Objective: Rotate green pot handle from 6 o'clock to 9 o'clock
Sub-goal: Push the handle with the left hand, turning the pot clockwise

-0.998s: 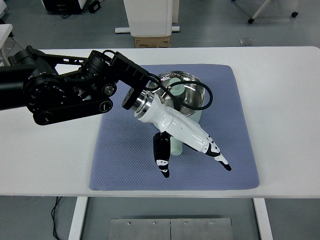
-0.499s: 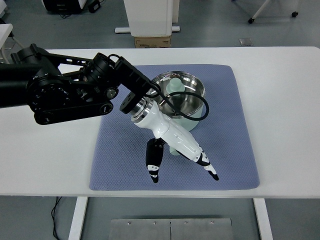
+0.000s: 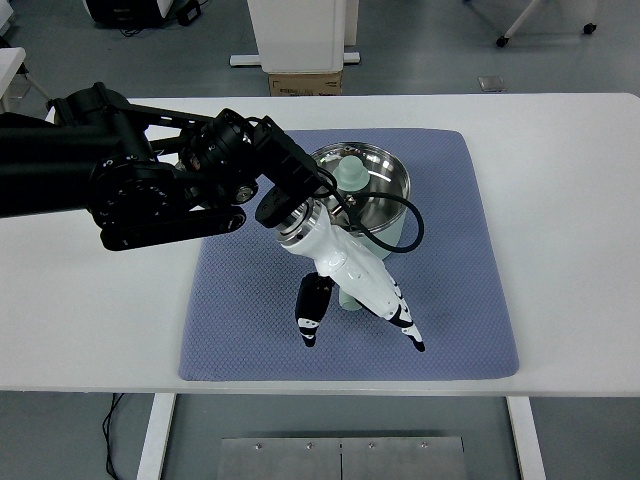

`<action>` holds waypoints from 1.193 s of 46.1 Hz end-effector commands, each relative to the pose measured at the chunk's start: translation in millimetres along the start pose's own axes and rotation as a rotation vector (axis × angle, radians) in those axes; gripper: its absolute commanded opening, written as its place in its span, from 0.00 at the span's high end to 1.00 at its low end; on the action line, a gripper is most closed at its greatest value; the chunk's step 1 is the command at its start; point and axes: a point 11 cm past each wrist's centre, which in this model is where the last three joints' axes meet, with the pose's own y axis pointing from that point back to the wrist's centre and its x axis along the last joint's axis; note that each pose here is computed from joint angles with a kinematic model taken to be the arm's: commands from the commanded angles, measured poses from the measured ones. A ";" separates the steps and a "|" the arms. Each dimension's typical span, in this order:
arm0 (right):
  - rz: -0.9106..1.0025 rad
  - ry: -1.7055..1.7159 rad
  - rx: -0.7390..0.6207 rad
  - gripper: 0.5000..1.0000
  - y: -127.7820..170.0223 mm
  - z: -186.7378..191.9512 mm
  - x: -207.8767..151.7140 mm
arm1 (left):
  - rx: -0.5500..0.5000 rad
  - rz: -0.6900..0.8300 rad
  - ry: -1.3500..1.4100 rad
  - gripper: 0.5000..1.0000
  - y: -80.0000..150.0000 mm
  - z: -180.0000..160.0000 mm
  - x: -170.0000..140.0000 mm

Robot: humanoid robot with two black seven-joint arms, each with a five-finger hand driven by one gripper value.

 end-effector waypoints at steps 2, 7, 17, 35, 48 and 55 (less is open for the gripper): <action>0.000 0.000 0.000 0.00 0.0 -0.1 0.0 | 0.025 -0.017 -0.053 0.00 1.5 -1.6 1.5; 0.000 0.000 0.000 0.00 0.0 -0.1 0.0 | 0.056 -0.053 -0.109 0.00 1.9 -4.8 -1.1; 0.000 0.000 0.000 0.00 0.0 -0.1 0.0 | 0.099 -0.099 -0.183 0.00 4.5 -9.8 -3.6; 0.000 0.000 0.000 0.00 0.0 -0.1 0.0 | 0.113 -0.128 -0.225 0.00 9.7 -9.9 -0.4; 0.000 0.000 0.000 0.00 0.0 -0.1 0.0 | 0.164 -0.172 -0.274 0.00 19.3 -16.8 -2.6; 0.000 0.000 0.000 0.00 0.0 -0.1 0.0 | 0.186 -0.189 -0.280 0.00 26.6 -19.6 -5.0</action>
